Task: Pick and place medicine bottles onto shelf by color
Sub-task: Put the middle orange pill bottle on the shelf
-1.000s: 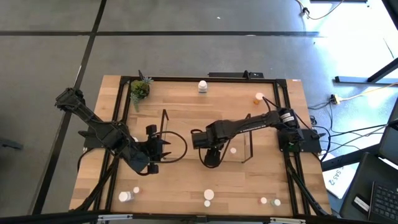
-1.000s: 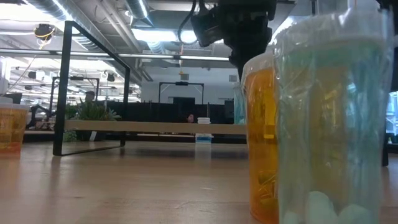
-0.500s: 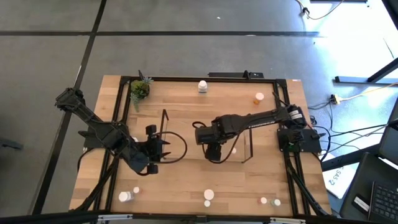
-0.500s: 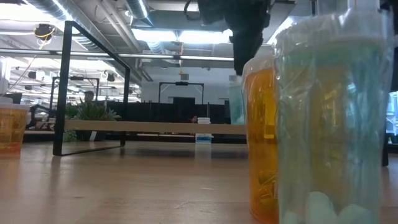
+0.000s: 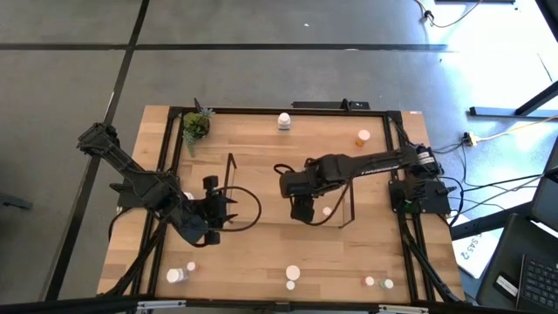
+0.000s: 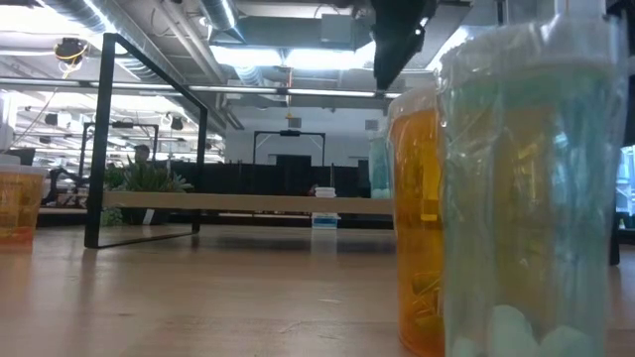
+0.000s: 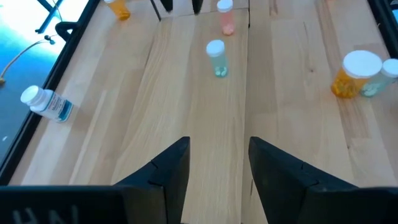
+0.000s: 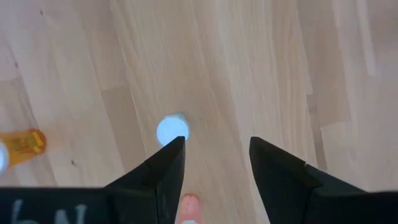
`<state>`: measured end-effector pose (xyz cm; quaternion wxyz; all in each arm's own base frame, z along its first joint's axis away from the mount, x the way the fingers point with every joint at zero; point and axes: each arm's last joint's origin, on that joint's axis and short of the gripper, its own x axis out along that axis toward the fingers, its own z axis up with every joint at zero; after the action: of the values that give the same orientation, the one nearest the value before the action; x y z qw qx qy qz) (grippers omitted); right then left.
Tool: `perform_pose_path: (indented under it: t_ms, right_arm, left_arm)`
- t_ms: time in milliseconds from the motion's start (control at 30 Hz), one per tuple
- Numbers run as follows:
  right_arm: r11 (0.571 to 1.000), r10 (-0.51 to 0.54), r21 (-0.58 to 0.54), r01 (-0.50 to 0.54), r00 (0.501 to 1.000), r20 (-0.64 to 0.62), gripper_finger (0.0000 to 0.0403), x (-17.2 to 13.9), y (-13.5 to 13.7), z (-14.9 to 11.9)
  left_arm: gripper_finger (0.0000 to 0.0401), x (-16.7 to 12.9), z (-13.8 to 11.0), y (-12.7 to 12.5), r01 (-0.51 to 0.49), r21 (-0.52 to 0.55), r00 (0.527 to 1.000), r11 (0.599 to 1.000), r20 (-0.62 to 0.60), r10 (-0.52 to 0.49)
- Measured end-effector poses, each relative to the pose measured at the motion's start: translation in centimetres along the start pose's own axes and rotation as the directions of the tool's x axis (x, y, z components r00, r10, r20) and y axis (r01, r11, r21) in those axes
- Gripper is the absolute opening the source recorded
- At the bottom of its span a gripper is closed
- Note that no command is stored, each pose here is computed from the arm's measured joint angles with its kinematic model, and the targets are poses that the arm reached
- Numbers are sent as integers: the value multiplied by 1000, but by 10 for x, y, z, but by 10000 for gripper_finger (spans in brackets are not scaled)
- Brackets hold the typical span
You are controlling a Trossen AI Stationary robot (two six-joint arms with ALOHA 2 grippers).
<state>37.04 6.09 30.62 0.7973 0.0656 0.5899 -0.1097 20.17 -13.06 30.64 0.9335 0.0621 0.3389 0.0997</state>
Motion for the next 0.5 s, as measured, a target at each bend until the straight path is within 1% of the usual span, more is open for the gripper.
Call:
perform_pose_path:
  t_ms: [133,333,500]
  right_arm:
    - [998,-59,-5,59,997,53,182,-15,-3,-5]
    - [988,-153,-11,156,975,159,182,-39,-1,-14]
    - [983,-156,-70,171,971,181,181,-45,10,-21]
  left_arm:
    - [158,0,-4,2,-17,-21,999,1000,-30,16]
    - [157,-1,-11,6,-45,-70,994,997,-98,38]
    - [157,-4,-21,8,-68,-139,979,988,-200,39]
